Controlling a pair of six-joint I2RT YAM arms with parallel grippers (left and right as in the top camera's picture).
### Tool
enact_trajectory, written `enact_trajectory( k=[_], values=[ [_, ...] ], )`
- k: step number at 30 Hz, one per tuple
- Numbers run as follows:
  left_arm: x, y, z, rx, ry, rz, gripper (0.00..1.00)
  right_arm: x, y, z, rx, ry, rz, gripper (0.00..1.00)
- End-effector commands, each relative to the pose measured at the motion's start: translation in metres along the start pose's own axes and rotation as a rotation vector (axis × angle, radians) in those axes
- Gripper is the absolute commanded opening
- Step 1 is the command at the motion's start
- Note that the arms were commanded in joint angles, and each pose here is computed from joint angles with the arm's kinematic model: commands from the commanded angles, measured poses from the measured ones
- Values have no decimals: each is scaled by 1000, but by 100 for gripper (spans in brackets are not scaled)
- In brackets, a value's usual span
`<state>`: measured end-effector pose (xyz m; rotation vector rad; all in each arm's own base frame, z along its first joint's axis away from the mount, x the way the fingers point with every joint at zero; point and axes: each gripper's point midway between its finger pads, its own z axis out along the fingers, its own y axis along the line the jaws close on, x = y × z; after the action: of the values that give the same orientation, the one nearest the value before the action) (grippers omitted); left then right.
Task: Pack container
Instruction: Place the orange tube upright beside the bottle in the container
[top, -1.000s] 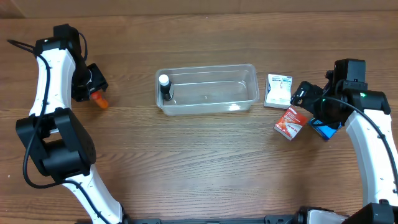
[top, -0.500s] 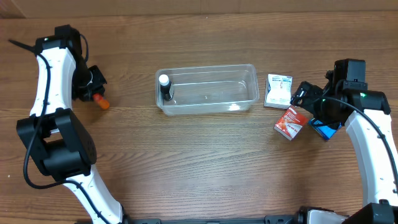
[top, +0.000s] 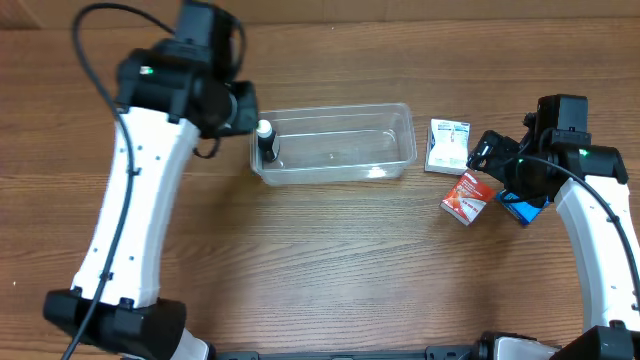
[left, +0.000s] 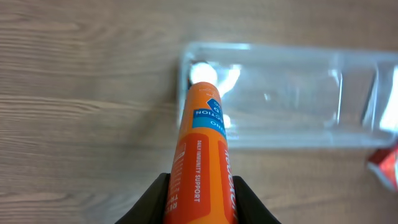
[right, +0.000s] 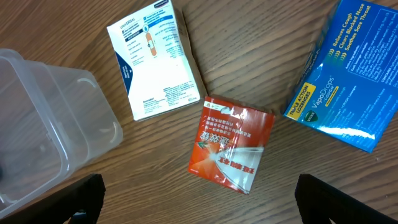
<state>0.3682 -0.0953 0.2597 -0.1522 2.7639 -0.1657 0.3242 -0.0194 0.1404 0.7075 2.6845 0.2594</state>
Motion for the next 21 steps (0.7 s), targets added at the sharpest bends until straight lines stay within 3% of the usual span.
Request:
enact_trajectory(
  k=[1, 13, 21],
  values=[
    [8, -19, 8, 7, 27, 64, 13, -10, 2, -7, -3, -34, 1, 100],
    [34, -16, 109, -103, 315, 97, 11, -10, 2, -7, -3, -34, 1, 100],
    [48, -9, 156, -148, 426, 123, 11, -10, 2, -7, -2, -32, 1, 100]
  ],
)
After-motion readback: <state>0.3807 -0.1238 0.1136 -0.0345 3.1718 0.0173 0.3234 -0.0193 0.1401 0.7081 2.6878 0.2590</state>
